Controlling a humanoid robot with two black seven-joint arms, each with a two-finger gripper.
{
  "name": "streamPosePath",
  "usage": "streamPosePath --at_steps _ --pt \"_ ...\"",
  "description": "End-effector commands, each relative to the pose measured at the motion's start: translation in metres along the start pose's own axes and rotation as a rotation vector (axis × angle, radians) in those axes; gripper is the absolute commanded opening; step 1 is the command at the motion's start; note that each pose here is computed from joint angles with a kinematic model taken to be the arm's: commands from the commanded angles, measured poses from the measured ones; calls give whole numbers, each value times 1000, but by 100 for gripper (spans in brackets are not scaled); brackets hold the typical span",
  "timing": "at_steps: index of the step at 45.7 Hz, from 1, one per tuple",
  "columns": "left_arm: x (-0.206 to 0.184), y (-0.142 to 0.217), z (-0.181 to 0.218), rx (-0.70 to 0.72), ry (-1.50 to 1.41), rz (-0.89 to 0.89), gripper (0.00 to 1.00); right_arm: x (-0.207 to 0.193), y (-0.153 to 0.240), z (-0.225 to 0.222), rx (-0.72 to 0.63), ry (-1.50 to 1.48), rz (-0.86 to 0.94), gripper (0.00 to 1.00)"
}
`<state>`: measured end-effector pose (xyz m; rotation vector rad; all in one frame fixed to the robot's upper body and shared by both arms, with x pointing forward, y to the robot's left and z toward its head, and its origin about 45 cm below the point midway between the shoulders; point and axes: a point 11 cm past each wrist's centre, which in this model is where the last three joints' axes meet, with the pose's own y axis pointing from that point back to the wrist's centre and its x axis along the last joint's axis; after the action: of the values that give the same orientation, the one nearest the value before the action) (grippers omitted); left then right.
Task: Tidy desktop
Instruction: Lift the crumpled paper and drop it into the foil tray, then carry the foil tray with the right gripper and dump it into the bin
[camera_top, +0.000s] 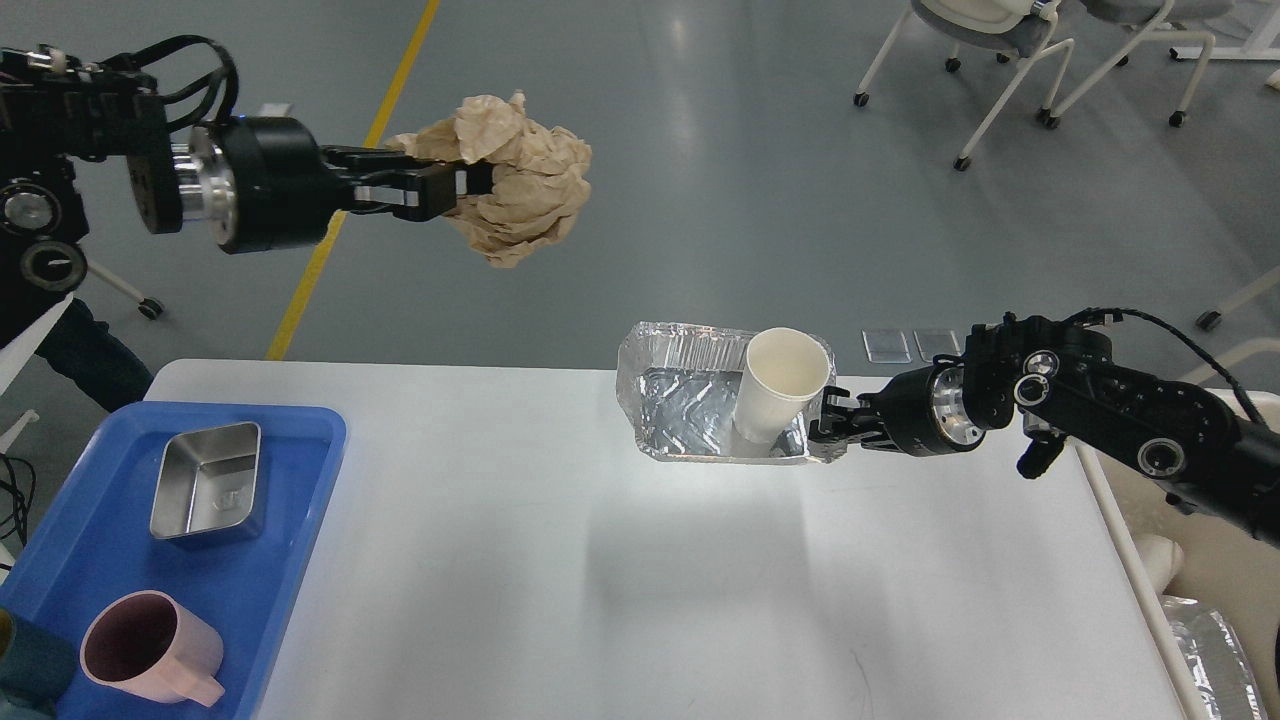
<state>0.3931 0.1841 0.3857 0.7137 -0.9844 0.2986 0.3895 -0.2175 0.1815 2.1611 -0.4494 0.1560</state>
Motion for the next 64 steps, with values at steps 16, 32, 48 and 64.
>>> streamPosePath --at_steps 16,32,48,64 --pt "-70 -103 22 -14 2 -164 5 4 3 -2 7 -2 12 0" --pt "-92 -131 38 -63 68 -194 100 6 5 -3 10 -2 17 0" --pt "-77 -110 14 -21 107 -161 100 8 8 3 7 -20 29 0" --pt "-9 -31 -54 -116 670 305 100 10 16 20 14 -82 63 0"
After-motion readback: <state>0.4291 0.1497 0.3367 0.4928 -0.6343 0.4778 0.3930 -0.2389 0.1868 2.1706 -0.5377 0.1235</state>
